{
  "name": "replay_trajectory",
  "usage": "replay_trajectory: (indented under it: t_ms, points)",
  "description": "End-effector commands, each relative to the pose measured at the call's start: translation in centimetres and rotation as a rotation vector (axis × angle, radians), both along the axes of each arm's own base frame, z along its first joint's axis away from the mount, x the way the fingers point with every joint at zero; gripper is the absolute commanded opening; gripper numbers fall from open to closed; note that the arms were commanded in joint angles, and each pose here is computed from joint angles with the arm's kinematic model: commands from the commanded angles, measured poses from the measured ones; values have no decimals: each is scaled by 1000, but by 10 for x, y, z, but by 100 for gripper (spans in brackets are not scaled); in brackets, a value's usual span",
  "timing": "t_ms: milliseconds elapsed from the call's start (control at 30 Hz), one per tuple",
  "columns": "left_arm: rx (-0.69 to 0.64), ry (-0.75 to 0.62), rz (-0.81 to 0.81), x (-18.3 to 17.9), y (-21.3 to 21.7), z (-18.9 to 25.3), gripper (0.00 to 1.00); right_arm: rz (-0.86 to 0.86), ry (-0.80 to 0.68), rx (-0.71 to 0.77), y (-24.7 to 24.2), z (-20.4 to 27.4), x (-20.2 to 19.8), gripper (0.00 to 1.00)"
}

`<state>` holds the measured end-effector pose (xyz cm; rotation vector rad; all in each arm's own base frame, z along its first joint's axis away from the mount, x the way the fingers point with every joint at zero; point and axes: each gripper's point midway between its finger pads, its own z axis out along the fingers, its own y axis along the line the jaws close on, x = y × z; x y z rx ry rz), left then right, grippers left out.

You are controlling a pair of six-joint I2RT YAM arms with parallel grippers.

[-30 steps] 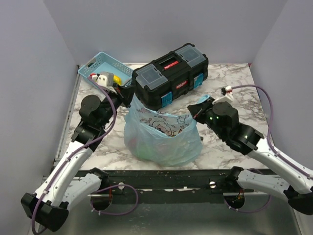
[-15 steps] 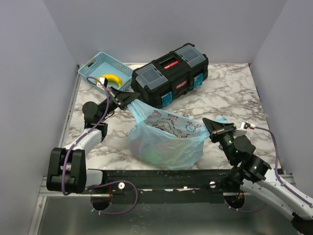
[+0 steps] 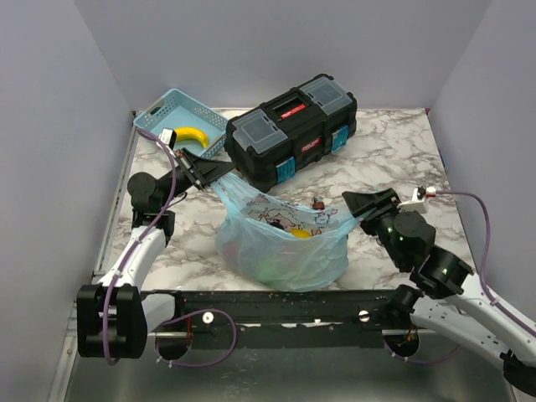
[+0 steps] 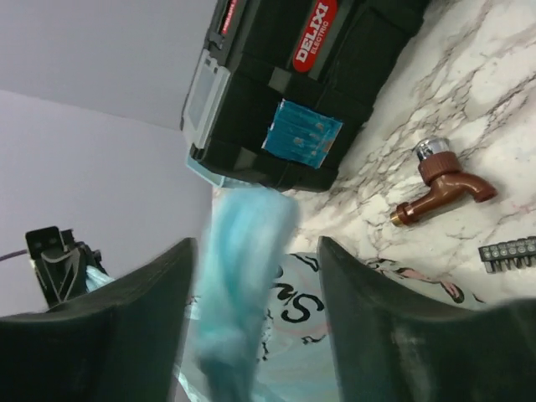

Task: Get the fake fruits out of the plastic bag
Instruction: Adjust the plastic bag at the center of the board.

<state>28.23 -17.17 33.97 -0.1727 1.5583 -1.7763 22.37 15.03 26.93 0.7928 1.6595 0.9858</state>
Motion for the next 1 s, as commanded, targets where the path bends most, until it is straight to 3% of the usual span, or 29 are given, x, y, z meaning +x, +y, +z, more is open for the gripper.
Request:
replay_trajectory:
  t_ms: [0, 133, 333, 500, 733, 867, 967]
  points:
    - [92, 8, -9, -1, -1, -13, 0, 41, 50, -408, -14, -3, 0, 76]
    - [117, 7, -3, -1, -2, -17, 0, 124, -5, -667, -16, 39, 3, 100]
    - [164, 6, 42, 0, 0, -23, 0, 452, -182, -969, 37, 103, 14, 100]
    - [224, 54, 96, 4, 5, -31, 3, 811, -188, -1144, 98, 91, 26, 100]
    - [291, 92, 161, 10, 13, -36, 7, 1215, -165, -1185, 141, 40, 11, 100]
    - [301, 103, 171, 14, 14, -40, 7, 1334, -186, -1112, 155, 24, -4, 100]
    - [305, 99, 162, 16, 12, -40, 7, 1295, -148, -1122, 159, 8, 7, 100]
